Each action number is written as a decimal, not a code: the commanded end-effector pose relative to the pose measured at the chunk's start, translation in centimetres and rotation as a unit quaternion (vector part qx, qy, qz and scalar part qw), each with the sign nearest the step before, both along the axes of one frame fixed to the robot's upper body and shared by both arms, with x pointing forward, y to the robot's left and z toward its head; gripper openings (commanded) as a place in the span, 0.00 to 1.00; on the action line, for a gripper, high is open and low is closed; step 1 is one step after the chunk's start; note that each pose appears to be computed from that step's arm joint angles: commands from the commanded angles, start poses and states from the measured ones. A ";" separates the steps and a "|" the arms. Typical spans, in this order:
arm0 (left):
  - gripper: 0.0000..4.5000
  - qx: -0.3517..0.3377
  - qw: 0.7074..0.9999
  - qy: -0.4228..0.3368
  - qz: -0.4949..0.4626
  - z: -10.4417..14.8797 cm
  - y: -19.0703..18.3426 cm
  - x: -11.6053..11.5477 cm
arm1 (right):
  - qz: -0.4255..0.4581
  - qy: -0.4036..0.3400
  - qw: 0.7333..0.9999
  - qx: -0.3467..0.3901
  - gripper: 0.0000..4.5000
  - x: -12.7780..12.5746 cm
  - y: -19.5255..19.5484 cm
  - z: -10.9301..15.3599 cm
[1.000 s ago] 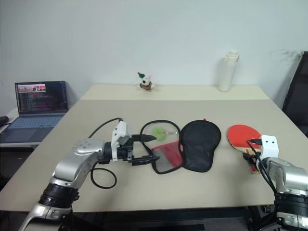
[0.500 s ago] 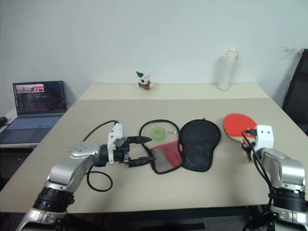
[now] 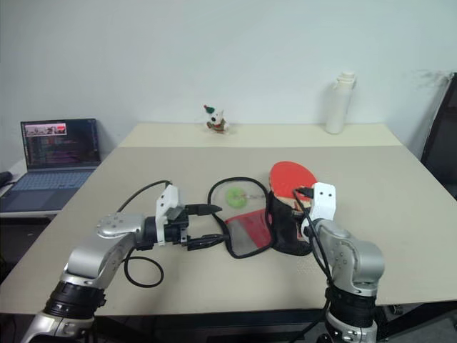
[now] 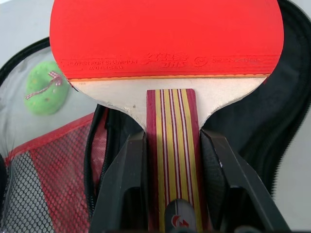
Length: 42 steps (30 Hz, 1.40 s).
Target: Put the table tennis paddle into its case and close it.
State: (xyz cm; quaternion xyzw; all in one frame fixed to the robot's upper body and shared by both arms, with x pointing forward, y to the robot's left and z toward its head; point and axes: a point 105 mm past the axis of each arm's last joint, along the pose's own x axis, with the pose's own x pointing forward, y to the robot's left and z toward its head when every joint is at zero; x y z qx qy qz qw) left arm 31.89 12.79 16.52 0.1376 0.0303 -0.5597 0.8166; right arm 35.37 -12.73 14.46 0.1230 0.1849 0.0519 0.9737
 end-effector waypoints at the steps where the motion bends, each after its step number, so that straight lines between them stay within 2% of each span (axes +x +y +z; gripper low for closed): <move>1: 1.00 -0.002 1.000 -0.027 -0.003 1.3 0.0 -0.1 | -0.019 -0.026 0.999 0.006 0.24 0.3 0.1 0.5; 6: 1.00 -0.002 1.000 -0.028 -0.003 1.4 0.0 -0.2 | -0.025 -0.012 1.000 0.002 0.24 0.7 0.4 -1.0; 20: 1.00 -0.001 1.000 -0.026 0.000 1.2 0.0 -0.3 | -0.029 0.011 1.000 0.001 0.24 0.8 1.1 -2.8; 22: 1.00 -0.001 1.000 -0.025 0.001 1.2 0.0 -0.3 | -0.031 0.011 0.999 0.000 0.41 0.7 1.0 -2.8; 24: 1.00 -0.001 1.000 -0.025 0.003 1.1 0.1 -0.3 | -0.030 0.008 1.000 -0.003 0.52 0.6 1.0 -2.7; 30: 1.00 -0.002 1.000 -0.023 0.009 0.9 0.3 -0.3 | -0.014 -0.016 0.999 -0.030 1.00 0.5 1.5 -1.6; 34: 1.00 -0.004 1.000 -0.021 0.021 0.8 0.7 -0.3 | 0.048 -0.076 0.995 -0.050 1.00 -0.2 2.9 1.6; 36: 1.00 -0.002 0.999 -0.018 0.034 0.5 1.2 0.0 | 0.112 -0.105 0.987 -0.046 1.00 -1.2 4.0 3.4; 39: 1.00 -0.001 0.998 -0.012 0.065 0.0 2.2 0.7 | 0.222 -0.146 0.962 -0.065 1.00 -3.2 4.6 5.8; 42: 1.00 0.023 0.993 -0.013 0.113 -1.0 3.6 2.3 | 0.305 -0.155 0.936 -0.087 1.00 -5.2 3.6 6.8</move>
